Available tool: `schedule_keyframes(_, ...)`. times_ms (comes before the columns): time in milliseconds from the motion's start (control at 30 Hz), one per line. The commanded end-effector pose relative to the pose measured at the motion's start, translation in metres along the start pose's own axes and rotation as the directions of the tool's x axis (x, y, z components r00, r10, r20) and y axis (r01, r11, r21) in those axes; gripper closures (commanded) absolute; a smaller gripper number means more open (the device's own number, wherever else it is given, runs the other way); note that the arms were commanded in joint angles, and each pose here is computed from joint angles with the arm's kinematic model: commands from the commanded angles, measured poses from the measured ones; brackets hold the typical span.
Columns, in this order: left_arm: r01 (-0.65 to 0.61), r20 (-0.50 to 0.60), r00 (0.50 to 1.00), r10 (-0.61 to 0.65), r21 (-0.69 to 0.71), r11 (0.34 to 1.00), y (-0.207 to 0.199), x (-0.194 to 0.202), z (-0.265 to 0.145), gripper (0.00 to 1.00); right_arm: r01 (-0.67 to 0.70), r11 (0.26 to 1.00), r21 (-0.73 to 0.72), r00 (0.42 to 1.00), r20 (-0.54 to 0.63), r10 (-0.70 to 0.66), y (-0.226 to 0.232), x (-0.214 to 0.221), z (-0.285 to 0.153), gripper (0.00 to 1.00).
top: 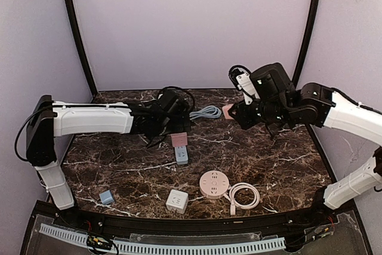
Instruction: Insert the plug
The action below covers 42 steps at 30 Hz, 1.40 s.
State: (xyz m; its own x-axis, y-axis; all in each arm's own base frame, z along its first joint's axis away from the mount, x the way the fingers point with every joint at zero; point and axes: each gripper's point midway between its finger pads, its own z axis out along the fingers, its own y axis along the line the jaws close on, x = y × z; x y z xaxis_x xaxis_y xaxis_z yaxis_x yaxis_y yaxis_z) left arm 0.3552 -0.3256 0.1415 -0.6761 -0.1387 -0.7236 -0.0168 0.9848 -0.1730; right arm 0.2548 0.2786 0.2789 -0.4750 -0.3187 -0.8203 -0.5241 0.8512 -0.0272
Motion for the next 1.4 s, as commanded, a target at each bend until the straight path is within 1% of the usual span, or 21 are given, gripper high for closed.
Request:
schedule_keyframes(0,-0.006,0.162,0.987,-0.006,0.076,0.997,0.025,-0.04,-0.034,0.01,-0.032,0.996,-0.082,0.997,-0.074,0.026,0.018,-0.003,0.006,1.0)
schedule_keyframes(33,0.002,0.186,0.982,-0.017,0.083,0.997,0.034,-0.05,-0.041,0.01,-0.034,0.995,-0.096,0.996,-0.089,0.025,0.023,-0.003,0.008,1.0)
schedule_keyframes(67,0.0,0.19,0.982,-0.017,0.091,0.996,0.041,-0.046,-0.039,0.01,-0.04,0.993,-0.113,0.994,-0.104,0.028,0.027,-0.004,0.009,1.0)
schedule_keyframes(100,-0.006,0.213,0.977,-0.015,0.095,0.995,0.049,-0.054,-0.044,0.01,-0.045,0.991,-0.13,0.993,-0.119,0.03,0.032,-0.005,0.011,1.0)
schedule_keyframes(133,-0.018,0.213,0.977,-0.003,0.096,0.995,0.056,-0.049,-0.041,0.01,-0.05,0.987,-0.152,0.991,-0.134,0.029,0.038,-0.005,0.012,1.0)
schedule_keyframes(200,-0.05,0.237,0.971,0.029,0.081,0.996,0.072,-0.052,-0.04,0.01,-0.067,0.98,-0.188,0.985,-0.169,0.035,0.049,-0.006,0.016,1.0)
schedule_keyframes(233,-0.048,0.257,0.966,0.024,0.087,0.995,0.076,-0.056,-0.044,0.01,-0.082,0.975,-0.208,0.982,-0.184,0.044,0.054,-0.01,0.017,1.0)
schedule_keyframes(267,-0.069,0.252,0.967,0.05,0.067,0.995,0.085,-0.051,-0.039,0.01,-0.091,0.97,-0.223,0.978,-0.202,0.045,0.06,-0.011,0.019,1.0)
schedule_keyframes(367,-0.074,0.281,0.958,0.051,0.07,0.995,0.098,-0.052,-0.041,0.01,-0.117,0.961,-0.249,0.962,-0.267,0.048,0.074,-0.01,0.03,1.0)
schedule_keyframes(400,-0.087,0.273,0.959,0.068,0.056,0.995,0.107,-0.046,-0.038,0.01,-0.124,0.96,-0.253,0.955,-0.293,0.046,0.079,-0.009,0.036,1.0)
schedule_keyframes(500,-0.092,0.297,0.952,0.077,0.036,0.995,0.12,-0.048,-0.039,0.01,-0.139,0.957,-0.253,0.927,-0.374,0.036,0.092,-0.002,0.056,1.0)
schedule_keyframes(633,-0.094,0.292,0.952,0.092,-0.006,0.996,0.141,-0.043,-0.033,0.01,-0.153,0.954,-0.258,0.887,-0.461,0.018,0.108,0.005,0.077,1.0)
schedule_keyframes(867,-0.087,0.313,0.945,0.096,-0.043,0.995,0.167,-0.041,-0.028,0.01,-0.159,0.964,-0.212,0.826,-0.564,0.012,0.118,0.023,0.109,1.0)
schedule_keyframes(1000,-0.089,0.323,0.941,0.101,-0.052,0.995,0.174,-0.037,-0.026,0.01,-0.175,0.963,-0.205,0.797,-0.604,0.017,0.125,0.029,0.122,1.0)
schedule_keyframes(1200,-0.081,0.335,0.938,0.095,-0.054,0.995,0.181,-0.032,-0.023,0.01,-0.257,0.943,-0.21,0.746,-0.663,0.056,0.138,0.043,0.143,1.0)
schedule_keyframes(1367,-0.077,0.347,0.933,0.099,-0.076,0.994,0.192,-0.027,-0.023,0.01,-0.319,0.931,-0.178,0.707,-0.699,0.109,0.137,0.05,0.157,1.0)
